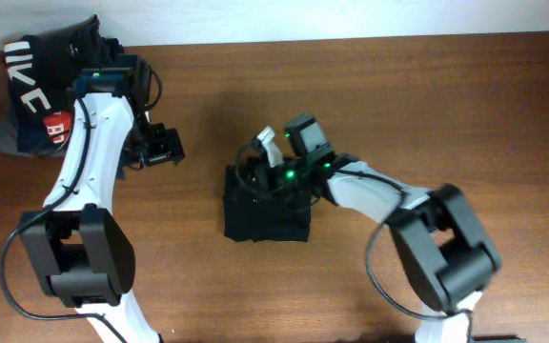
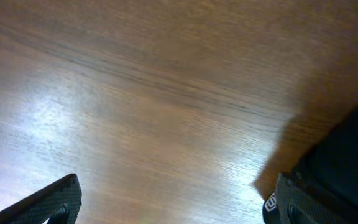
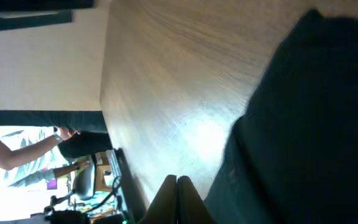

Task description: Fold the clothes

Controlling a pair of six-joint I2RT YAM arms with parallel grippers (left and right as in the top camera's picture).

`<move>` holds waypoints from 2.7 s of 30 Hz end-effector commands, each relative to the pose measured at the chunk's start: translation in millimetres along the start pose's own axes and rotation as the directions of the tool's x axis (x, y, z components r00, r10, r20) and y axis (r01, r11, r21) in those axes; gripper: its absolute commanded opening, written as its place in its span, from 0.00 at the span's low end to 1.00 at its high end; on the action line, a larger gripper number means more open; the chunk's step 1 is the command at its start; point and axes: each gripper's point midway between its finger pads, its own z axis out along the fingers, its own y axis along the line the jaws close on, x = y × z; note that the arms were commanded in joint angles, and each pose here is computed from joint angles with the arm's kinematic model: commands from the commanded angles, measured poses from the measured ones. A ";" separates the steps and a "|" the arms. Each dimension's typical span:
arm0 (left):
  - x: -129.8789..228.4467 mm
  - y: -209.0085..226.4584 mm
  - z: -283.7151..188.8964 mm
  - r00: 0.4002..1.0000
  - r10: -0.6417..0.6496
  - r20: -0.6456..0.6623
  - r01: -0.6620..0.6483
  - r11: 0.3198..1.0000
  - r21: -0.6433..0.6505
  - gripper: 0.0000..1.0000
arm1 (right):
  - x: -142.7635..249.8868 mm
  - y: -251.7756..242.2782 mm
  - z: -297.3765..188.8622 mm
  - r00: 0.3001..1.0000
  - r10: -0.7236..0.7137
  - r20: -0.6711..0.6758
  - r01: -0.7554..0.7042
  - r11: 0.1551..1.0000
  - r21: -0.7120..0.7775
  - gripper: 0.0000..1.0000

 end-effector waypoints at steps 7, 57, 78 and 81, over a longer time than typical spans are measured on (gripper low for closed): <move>6.4 9.9 -4.3 1.000 -0.025 -0.008 0.025 1.000 -0.011 0.99 | -2.0 -55.9 21.8 0.998 0.065 0.025 -0.067 0.994 0.083 0.04; 15.1 11.9 4.2 0.999 -0.022 -0.044 0.021 1.000 -0.023 0.99 | -77.6 74.1 -54.5 0.970 -0.161 0.183 0.173 0.984 -0.051 0.04; 16.0 11.5 12.3 0.998 -0.021 -0.051 0.020 0.999 -0.026 0.99 | 30.2 -6.3 16.8 0.992 -0.020 -0.128 0.045 0.980 0.193 0.04; 17.1 12.0 12.2 0.998 -0.021 -0.056 0.019 0.999 -0.028 0.99 | 41.2 -38.6 27.9 0.986 0.046 -0.159 -0.008 0.972 0.235 0.04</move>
